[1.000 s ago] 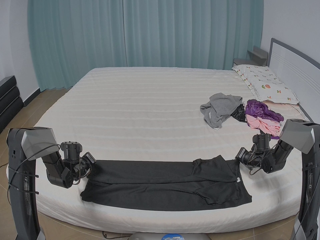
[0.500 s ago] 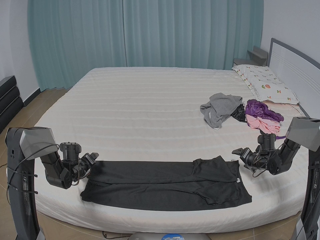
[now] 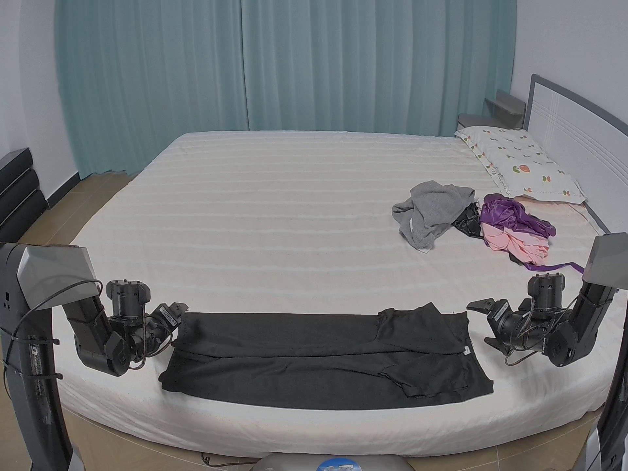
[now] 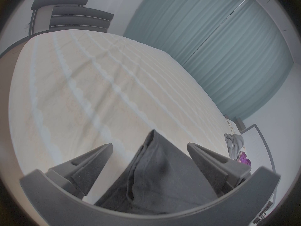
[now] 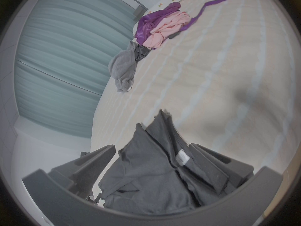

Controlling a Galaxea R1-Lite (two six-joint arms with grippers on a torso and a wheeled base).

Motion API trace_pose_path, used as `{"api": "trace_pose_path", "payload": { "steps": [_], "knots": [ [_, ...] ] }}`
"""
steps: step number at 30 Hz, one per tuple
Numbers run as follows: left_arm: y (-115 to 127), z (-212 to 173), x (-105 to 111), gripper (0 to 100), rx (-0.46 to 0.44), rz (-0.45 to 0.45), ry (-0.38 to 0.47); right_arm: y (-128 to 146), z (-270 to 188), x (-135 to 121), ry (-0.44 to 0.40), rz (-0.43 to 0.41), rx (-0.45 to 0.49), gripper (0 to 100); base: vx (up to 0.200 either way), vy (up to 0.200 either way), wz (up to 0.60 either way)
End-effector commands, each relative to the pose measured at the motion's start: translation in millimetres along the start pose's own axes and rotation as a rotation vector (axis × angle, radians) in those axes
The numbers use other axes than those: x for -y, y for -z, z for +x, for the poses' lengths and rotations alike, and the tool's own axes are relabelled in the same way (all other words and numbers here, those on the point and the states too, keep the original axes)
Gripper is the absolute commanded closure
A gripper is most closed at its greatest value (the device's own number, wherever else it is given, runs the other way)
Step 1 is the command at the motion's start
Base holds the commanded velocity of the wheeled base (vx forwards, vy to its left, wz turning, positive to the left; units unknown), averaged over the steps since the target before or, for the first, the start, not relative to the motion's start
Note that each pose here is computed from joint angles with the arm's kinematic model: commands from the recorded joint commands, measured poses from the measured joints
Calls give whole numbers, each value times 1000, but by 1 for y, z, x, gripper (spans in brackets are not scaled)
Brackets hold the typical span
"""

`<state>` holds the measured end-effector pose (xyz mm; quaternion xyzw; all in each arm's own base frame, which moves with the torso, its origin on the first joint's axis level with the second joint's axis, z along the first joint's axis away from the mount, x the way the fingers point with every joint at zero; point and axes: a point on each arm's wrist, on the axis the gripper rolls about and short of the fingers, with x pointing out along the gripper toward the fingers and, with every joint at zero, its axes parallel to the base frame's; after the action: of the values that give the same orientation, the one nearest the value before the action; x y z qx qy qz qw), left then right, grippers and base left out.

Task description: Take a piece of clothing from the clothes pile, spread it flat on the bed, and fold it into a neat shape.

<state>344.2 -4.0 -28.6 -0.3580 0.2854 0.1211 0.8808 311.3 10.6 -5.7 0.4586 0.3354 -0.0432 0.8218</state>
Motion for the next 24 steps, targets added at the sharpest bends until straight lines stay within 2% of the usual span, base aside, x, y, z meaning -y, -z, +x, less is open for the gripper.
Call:
{"api": "trace_pose_path", "payload": {
  "steps": [1, 6, 11, 14, 16, 17, 22, 24],
  "knots": [
    [0, -8, 6, 0, -3, 6, 18, 4, 0, 5, 13, 12, -20, 0, 0, 0, 0],
    [4, -9, 6, 0, -38, 13, 36, 5, 4, 5, 11, 11, -26, 0, 0, 0, 0],
    [2, -9, 8, 0, -73, 34, 88, 5, 3, 6, -8, 13, -57, 0, 0, 0, 0],
    [-2, -6, 7, 0, -108, 118, 113, 7, 3, 6, -9, 9, -64, 0, 0, 0, 0],
    [-2, -5, 7, 0, -126, 138, 113, 7, 3, 6, -14, 9, -60, 0, 0, 0, 0],
    [-2, -1, 7, 0, -164, 194, 105, 7, 3, 6, -21, 7, -55, 0, 0, 0, 0],
    [-10, 11, 15, 0, -184, 282, 96, 10, 3, 9, -29, 2, -51, 0, 0, 0, 0],
    [-6, 14, 12, 0, -228, 359, 72, 13, 4, 9, -40, -7, -52, 0, 0, 0, 0]
  ]
}}
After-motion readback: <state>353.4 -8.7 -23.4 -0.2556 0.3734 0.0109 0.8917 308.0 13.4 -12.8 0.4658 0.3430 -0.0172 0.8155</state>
